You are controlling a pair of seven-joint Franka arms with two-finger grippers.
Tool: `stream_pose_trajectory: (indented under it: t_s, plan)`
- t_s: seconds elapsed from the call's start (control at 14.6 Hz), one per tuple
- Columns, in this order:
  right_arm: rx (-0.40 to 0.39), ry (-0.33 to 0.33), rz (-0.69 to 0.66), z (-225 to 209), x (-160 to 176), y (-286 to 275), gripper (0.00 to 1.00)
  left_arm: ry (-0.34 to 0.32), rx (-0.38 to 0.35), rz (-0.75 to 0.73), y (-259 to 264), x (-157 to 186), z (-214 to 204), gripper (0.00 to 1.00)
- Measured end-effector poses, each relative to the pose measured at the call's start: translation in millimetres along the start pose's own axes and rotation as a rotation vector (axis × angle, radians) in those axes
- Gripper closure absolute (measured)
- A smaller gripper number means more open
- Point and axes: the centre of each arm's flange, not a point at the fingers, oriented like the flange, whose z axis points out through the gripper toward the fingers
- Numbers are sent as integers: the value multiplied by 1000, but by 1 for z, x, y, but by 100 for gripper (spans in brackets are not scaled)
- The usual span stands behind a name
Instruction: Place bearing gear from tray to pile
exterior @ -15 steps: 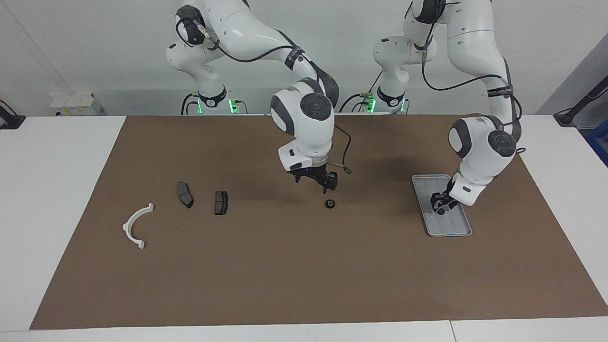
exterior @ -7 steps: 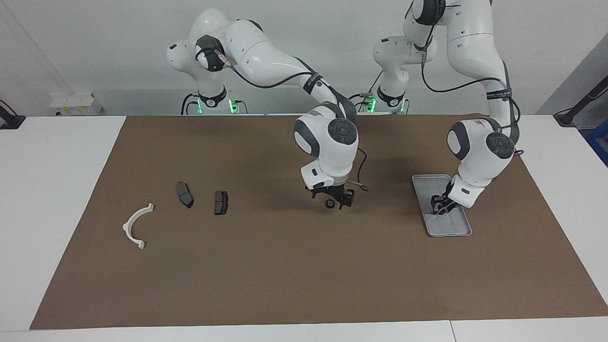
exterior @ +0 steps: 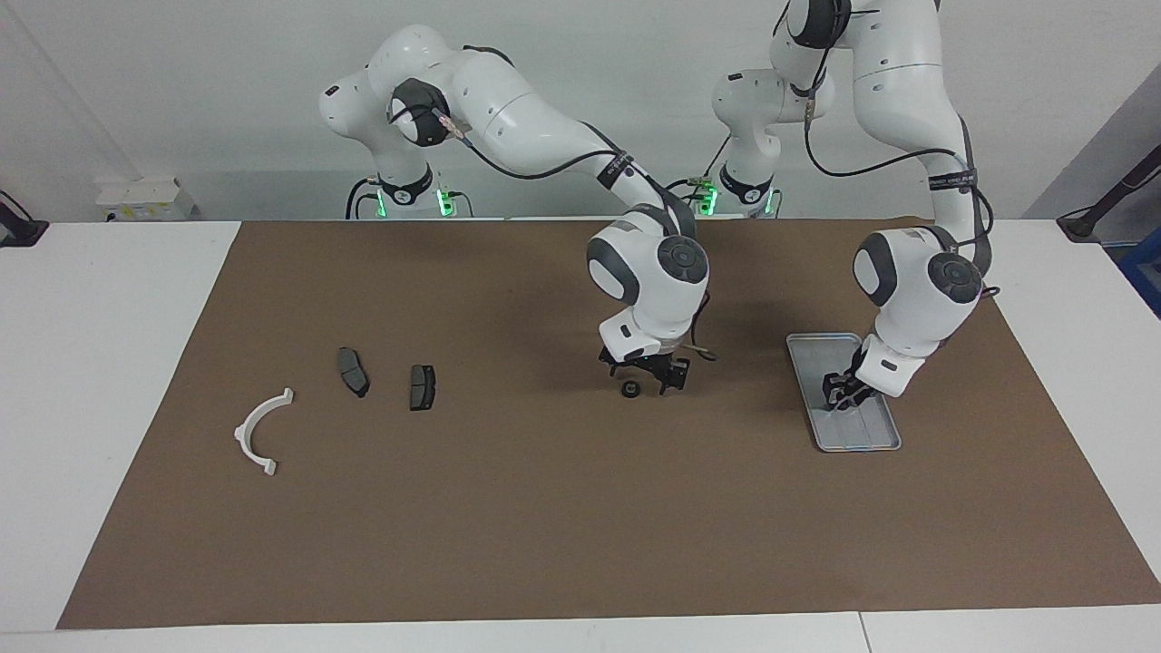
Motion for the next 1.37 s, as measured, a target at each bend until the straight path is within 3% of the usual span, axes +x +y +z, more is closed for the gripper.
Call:
stream_pose_trajectory:
  t_s: [0.27, 0.55, 0.69, 0.82, 0.96, 1.17, 1.37]
  plan:
    - [72, 36, 8, -4, 7, -6, 0, -1, 0, 0, 0, 0, 2, 50]
    - [78, 40, 33, -1, 16, -3, 0, -2, 0, 0, 0, 0, 3, 48]
    - [49, 25, 50, 5, 28, 7, 0, -1, 0, 0, 0, 0, 3, 53]
    - [29, 12, 55, 10, 36, 15, 0, 1, -2, 4, 3, 0, 1, 75]
    - [28, 2, 51, 13, 32, 13, 0, -4, -1, 4, 2, 0, 1, 76]
    - [29, -8, 42, 13, 23, 9, 0, -75, 3, 5, 3, -1, -6, 76]
    - [19, -14, 43, 17, 23, 11, 2, -109, 5, -28, 5, 9, -43, 76]
